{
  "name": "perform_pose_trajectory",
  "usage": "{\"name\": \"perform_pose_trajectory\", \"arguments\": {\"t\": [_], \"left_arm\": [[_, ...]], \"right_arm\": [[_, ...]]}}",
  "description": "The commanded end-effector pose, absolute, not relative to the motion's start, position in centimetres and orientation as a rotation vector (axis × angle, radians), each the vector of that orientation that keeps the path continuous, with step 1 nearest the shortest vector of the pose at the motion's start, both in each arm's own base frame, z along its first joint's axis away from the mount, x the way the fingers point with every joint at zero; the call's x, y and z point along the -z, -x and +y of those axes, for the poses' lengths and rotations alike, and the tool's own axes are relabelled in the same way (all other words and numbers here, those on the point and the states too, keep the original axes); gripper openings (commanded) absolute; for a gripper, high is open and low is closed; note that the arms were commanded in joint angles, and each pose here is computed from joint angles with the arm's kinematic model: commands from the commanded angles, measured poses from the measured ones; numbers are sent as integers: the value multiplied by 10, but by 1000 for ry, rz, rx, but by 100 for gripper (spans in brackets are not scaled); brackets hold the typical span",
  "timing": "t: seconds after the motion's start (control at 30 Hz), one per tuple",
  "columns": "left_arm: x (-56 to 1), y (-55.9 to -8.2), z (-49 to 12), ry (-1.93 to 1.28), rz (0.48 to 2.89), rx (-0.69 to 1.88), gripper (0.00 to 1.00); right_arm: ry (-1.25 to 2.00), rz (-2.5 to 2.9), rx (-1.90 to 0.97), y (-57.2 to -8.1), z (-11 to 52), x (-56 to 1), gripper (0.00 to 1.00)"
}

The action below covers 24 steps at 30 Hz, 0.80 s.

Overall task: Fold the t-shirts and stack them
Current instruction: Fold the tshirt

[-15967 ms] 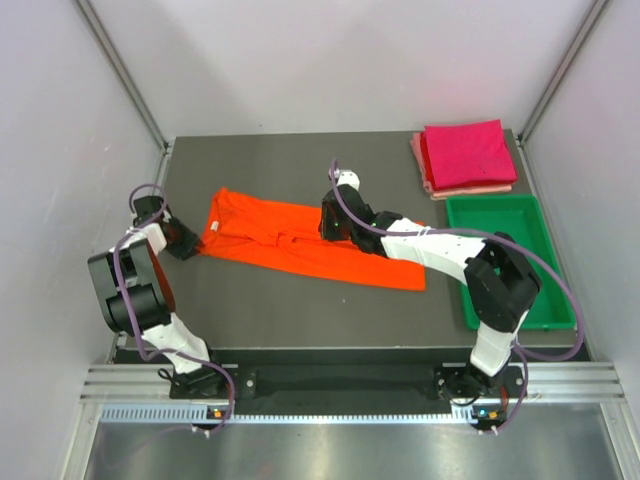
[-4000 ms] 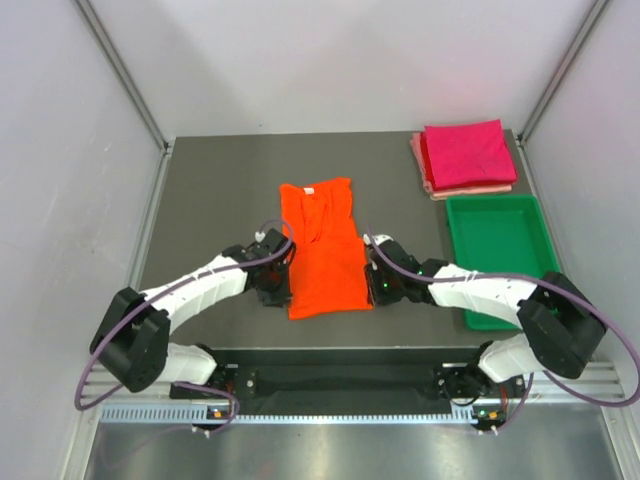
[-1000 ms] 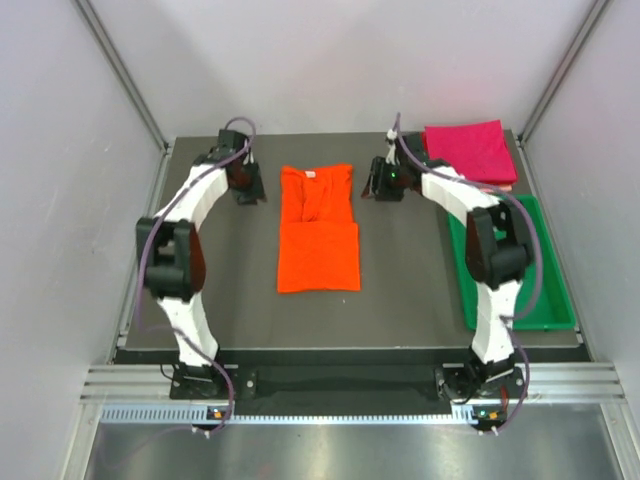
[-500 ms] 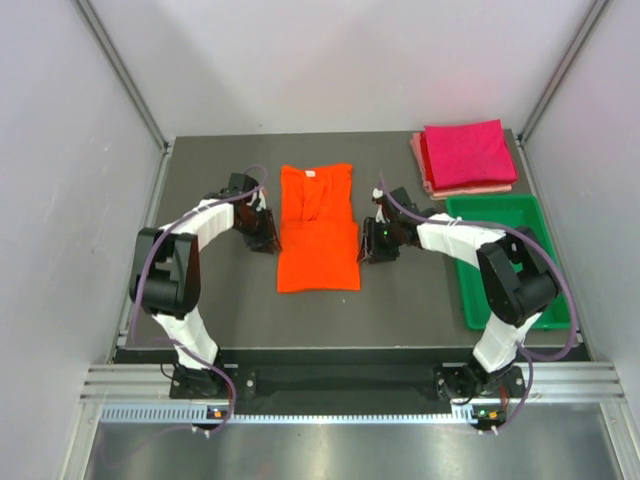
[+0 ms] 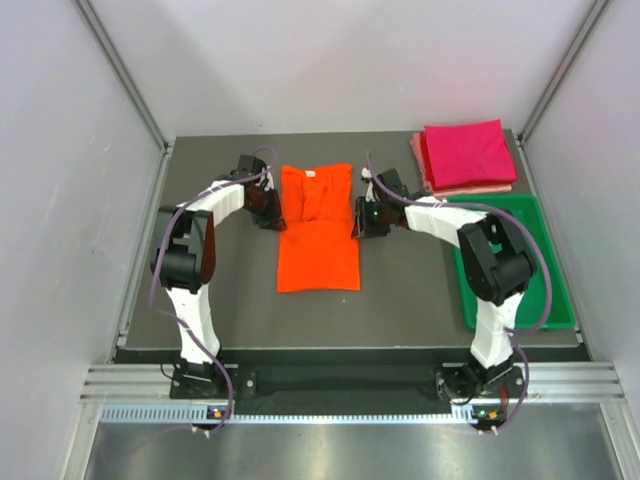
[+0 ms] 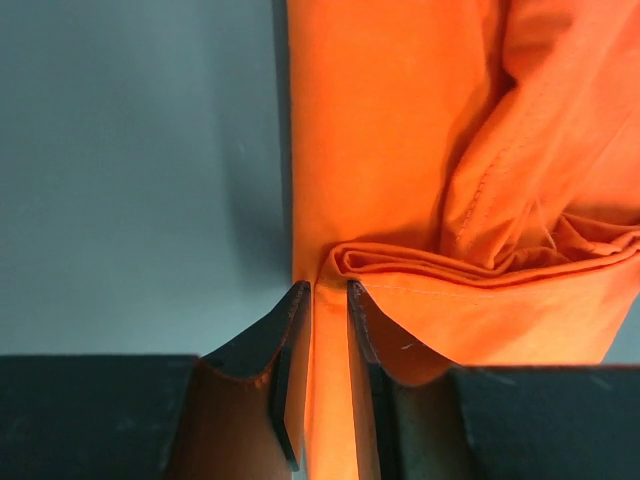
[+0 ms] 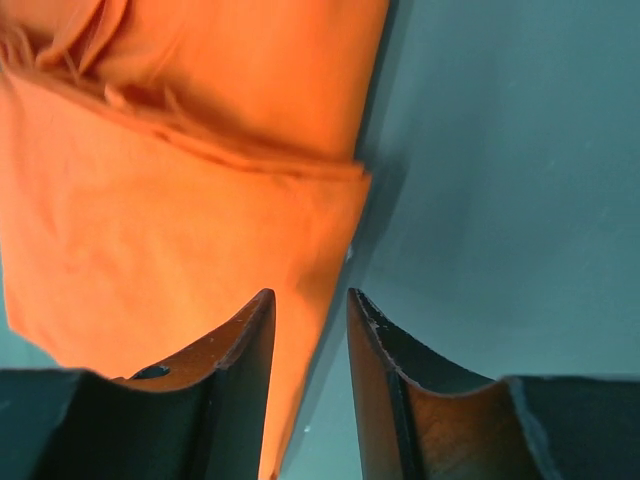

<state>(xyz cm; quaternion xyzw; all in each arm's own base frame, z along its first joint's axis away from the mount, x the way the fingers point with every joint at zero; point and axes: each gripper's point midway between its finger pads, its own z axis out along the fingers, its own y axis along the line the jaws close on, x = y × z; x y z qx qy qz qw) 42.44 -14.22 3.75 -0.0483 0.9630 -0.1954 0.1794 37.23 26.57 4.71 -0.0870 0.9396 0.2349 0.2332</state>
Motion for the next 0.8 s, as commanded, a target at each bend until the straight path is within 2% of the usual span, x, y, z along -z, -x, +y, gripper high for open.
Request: {"name": "perform_pose_trajectory", "arguments": {"t": [0.0,0.2,0.27,0.3,0.33,0.4,0.47,0.5,0.53,0.77], "left_arm": [[-47,-441,-141,94,2668,540,26],[-46,-444,-146,79,2665,576,26],[-46,-444,-149,76,2660,595,23],[-48,-445,-150,74,2655,602,19],[-49,-445,-150,75,2651,608,10],[-51,-445,-152,81,2645,620,0],[-57,-446,-152,96,2637,627,0],[-60,-445,-153,103,2634,631,0],[-63,-445,-151,115,2632,618,0],[-83,-445,-134,241,2593,493,0]], "right_arm": [[281,2496,-620,-403,269,-59,34],[290,2498,-597,-418,274,-54,31],[296,2497,-609,-420,278,-53,28],[294,2496,-609,-421,278,-52,26],[295,2497,-610,-422,278,-51,26],[297,2497,-611,-423,280,-49,21],[290,2493,-606,-423,279,-51,12],[290,2488,-606,-424,279,-53,4],[289,2476,-608,-424,279,-58,1],[296,2398,-640,-426,283,-85,0]]}}
